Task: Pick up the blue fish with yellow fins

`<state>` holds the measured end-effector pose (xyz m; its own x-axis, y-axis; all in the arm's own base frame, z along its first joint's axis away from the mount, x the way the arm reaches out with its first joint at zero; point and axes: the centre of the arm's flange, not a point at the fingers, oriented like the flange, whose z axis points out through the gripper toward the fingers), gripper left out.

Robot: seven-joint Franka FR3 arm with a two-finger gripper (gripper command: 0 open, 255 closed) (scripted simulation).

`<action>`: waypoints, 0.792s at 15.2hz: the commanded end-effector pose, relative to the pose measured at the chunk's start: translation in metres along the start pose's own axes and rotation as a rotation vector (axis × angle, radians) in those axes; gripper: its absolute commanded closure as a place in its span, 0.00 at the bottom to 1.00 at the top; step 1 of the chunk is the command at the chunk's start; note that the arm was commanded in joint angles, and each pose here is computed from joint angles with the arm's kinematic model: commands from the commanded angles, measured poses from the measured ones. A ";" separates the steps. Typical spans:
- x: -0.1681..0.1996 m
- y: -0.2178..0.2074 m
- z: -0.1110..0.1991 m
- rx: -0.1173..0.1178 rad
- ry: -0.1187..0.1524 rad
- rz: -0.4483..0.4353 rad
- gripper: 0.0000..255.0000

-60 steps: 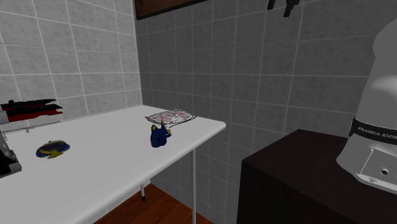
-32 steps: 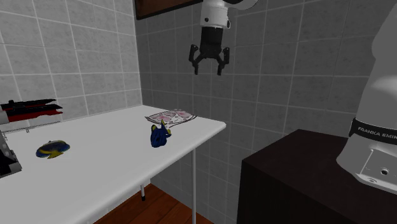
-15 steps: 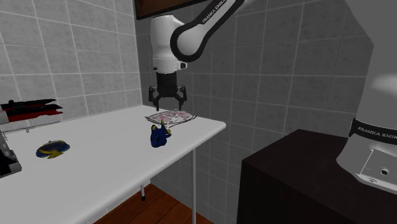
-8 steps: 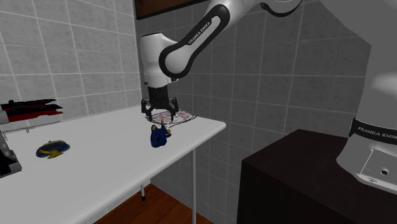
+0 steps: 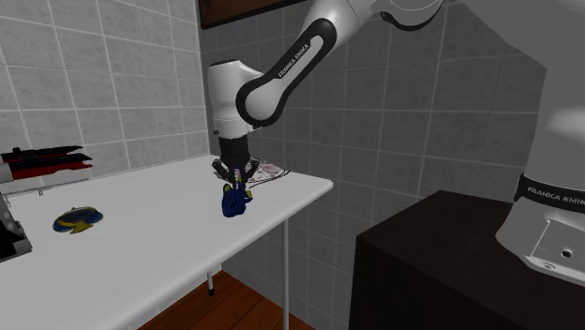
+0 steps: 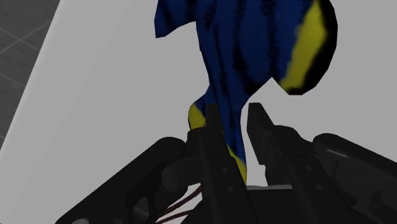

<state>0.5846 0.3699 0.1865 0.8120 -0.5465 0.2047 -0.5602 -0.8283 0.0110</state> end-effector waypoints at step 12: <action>0.006 0.000 -0.026 0.000 0.000 0.000 1.00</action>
<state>0.5847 0.3702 0.2063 0.8119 -0.5467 0.2048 -0.5605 -0.8281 0.0110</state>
